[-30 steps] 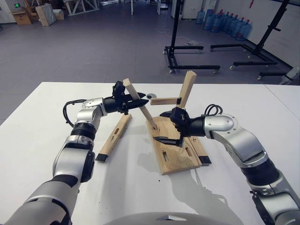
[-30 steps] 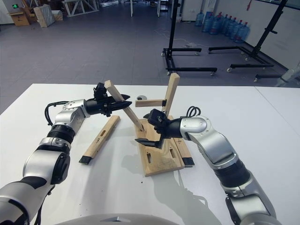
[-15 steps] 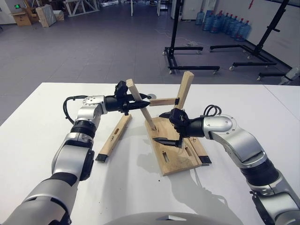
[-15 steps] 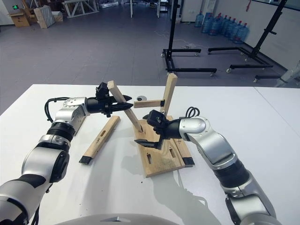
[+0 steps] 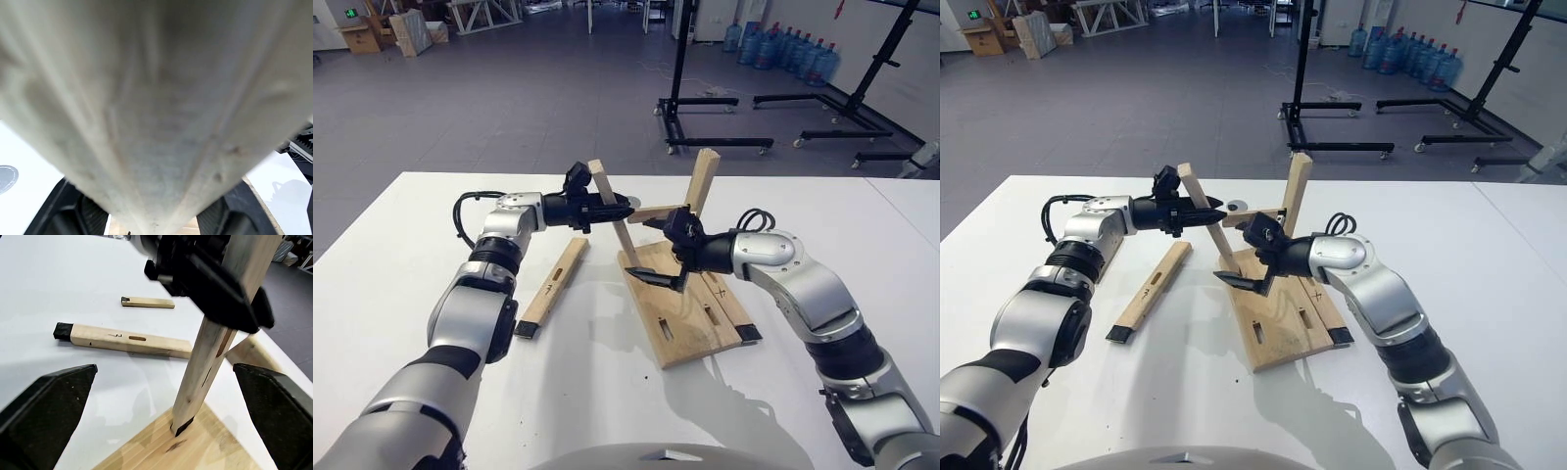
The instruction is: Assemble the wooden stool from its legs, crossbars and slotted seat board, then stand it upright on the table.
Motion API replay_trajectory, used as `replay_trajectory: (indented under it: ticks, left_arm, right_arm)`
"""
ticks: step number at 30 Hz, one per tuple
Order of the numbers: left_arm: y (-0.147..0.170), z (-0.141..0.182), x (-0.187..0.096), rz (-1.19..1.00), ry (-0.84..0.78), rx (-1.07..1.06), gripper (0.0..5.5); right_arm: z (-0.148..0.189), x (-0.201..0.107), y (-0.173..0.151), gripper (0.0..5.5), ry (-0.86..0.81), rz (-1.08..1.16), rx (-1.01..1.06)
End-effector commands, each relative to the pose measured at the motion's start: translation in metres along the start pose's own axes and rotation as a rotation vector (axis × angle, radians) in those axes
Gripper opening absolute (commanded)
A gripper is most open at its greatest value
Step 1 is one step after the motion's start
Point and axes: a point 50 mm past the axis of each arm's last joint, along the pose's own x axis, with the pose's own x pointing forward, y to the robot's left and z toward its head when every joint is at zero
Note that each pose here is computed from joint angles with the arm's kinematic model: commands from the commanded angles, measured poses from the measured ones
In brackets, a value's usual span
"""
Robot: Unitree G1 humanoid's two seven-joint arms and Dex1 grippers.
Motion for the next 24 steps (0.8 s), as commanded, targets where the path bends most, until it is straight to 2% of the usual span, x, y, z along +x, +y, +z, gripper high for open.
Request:
replay_trajectory:
  ticks: [1, 6, 21, 24]
  left_arm:
    - [-0.005, -0.038, 0.006, -0.014, 0.174, -0.057, 2.02]
    - [-0.005, -0.035, 0.007, -0.009, 0.205, 0.0, 2.02]
    - [-0.002, -0.038, 0.009, 0.016, 0.244, -0.034, 2.02]
    - [-0.001, -0.039, 0.005, 0.024, 0.245, -0.033, 2.02]
  right_arm:
    - [0.011, -0.002, -0.012, 5.13, -0.013, -0.064, -0.031]
    - [0.015, -0.003, -0.017, 5.13, -0.02, -0.092, -0.042]
    - [0.02, -0.002, -0.027, 5.13, -0.041, -0.137, -0.041]
    - [0.034, -0.011, -0.045, 5.13, -0.081, -0.238, -0.065]
